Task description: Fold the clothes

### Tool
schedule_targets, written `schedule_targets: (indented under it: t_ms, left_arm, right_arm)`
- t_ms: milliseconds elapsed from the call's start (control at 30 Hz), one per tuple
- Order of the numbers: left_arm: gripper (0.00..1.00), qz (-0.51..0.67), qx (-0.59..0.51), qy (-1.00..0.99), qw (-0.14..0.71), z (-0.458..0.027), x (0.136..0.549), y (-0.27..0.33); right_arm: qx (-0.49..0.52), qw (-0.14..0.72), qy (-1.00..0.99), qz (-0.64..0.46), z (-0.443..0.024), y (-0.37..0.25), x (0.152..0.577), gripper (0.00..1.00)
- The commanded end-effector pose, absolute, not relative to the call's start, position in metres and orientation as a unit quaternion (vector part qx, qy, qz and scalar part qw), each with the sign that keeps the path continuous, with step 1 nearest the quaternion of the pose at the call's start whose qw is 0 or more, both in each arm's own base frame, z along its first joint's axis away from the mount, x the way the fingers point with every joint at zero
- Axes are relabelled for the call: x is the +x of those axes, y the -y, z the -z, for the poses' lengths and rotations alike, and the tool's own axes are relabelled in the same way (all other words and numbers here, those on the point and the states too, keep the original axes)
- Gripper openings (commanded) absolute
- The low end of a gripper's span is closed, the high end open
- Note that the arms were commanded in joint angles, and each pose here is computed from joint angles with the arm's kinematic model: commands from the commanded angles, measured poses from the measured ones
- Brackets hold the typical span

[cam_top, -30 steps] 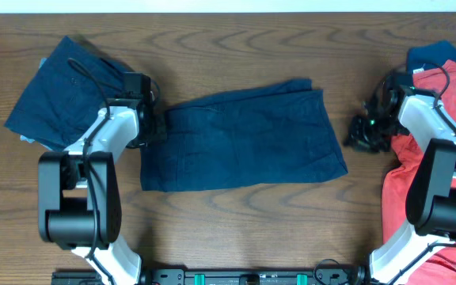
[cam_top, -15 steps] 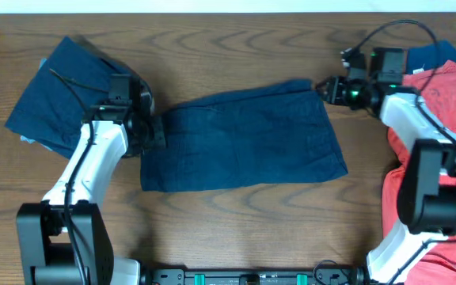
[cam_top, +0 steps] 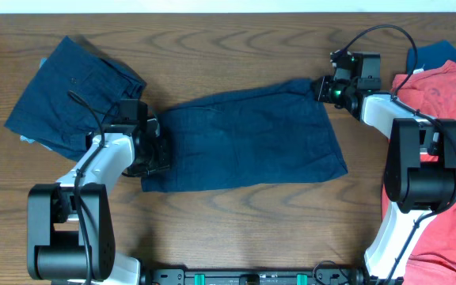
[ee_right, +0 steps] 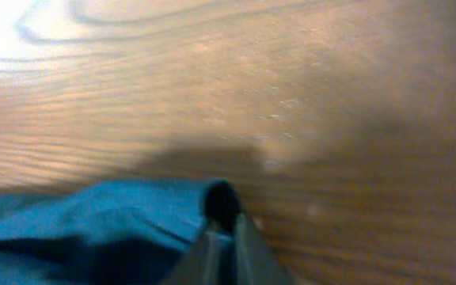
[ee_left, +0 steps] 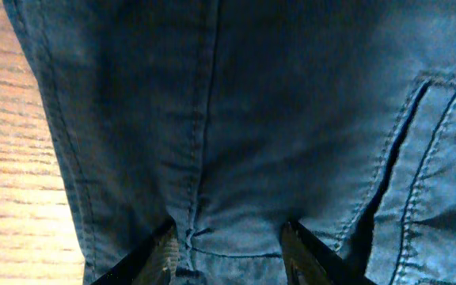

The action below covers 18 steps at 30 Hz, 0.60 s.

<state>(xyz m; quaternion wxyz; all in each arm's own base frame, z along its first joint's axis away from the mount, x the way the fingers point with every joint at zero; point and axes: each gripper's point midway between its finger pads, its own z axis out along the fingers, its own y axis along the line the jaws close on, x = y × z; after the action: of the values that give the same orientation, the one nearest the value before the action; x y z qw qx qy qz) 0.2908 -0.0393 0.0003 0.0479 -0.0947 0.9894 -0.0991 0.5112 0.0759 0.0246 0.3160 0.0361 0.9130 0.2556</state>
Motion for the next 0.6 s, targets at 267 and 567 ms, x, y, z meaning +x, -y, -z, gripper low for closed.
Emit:
schedule_targets:
  t_ms: [267,567]
  left_arm:
    - [0.44,0.078,-0.109,-0.991,-0.005,0.033,0.262,0.034]
    - [0.45,0.079,-0.109,-0.991,-0.005,0.033,0.262,0.034]
  right_arm:
    - [0.081,0.361,-0.834,-0.409,-0.089,-0.086,0.537,0.01]
    - [0.055,0.300,-0.890,-0.339,-0.041,-0.066,0.506,0.43]
